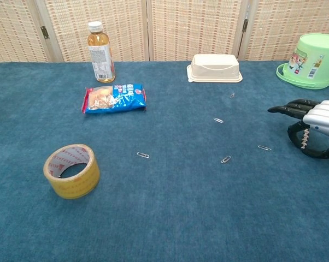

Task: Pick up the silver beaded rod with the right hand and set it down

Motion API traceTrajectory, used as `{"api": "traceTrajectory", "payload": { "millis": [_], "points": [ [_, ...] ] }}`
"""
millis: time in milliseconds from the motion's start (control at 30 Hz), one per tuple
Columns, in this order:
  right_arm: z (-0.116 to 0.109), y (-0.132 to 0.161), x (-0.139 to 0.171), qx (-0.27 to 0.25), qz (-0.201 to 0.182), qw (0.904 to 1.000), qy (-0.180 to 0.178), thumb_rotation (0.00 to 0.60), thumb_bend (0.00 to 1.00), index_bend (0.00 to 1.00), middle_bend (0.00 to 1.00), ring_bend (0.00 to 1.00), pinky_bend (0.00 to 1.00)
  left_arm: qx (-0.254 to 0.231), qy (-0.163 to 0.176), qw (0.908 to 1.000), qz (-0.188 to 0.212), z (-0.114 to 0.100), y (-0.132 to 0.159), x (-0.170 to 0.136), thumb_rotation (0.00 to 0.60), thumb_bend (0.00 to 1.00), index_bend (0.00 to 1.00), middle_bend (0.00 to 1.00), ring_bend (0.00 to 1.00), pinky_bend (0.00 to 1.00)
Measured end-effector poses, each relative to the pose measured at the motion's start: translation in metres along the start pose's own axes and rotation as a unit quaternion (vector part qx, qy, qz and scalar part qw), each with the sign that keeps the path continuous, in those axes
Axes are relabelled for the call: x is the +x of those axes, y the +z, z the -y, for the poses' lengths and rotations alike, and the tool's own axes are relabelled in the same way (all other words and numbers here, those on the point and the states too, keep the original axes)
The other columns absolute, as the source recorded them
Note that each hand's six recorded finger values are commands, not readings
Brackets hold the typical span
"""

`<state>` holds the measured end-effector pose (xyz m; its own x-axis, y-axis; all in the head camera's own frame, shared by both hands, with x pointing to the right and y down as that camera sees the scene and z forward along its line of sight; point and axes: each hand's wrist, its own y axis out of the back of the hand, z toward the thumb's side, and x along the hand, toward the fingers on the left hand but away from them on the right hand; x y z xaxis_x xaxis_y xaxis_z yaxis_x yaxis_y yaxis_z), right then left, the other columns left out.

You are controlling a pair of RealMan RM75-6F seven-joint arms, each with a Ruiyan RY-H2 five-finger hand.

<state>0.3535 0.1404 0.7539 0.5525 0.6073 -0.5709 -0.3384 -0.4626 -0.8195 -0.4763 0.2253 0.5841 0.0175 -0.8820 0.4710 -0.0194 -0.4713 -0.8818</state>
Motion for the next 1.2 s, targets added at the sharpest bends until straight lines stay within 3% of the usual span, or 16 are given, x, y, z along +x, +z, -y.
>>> {"api": "traceTrajectory", "payload": {
  "millis": [1200],
  "points": [
    [-0.029, -0.007, 0.002, 0.005, -0.002, 0.9983, -0.058, 0.600, 0.41, 0.84, 0.00, 0.00, 0.00, -0.003, 0.003, 0.9999, 0.011, -0.001, 0.003, -0.001, 0.600, 0.39, 0.00, 0.07, 0.11, 0.09]
  ]
}}
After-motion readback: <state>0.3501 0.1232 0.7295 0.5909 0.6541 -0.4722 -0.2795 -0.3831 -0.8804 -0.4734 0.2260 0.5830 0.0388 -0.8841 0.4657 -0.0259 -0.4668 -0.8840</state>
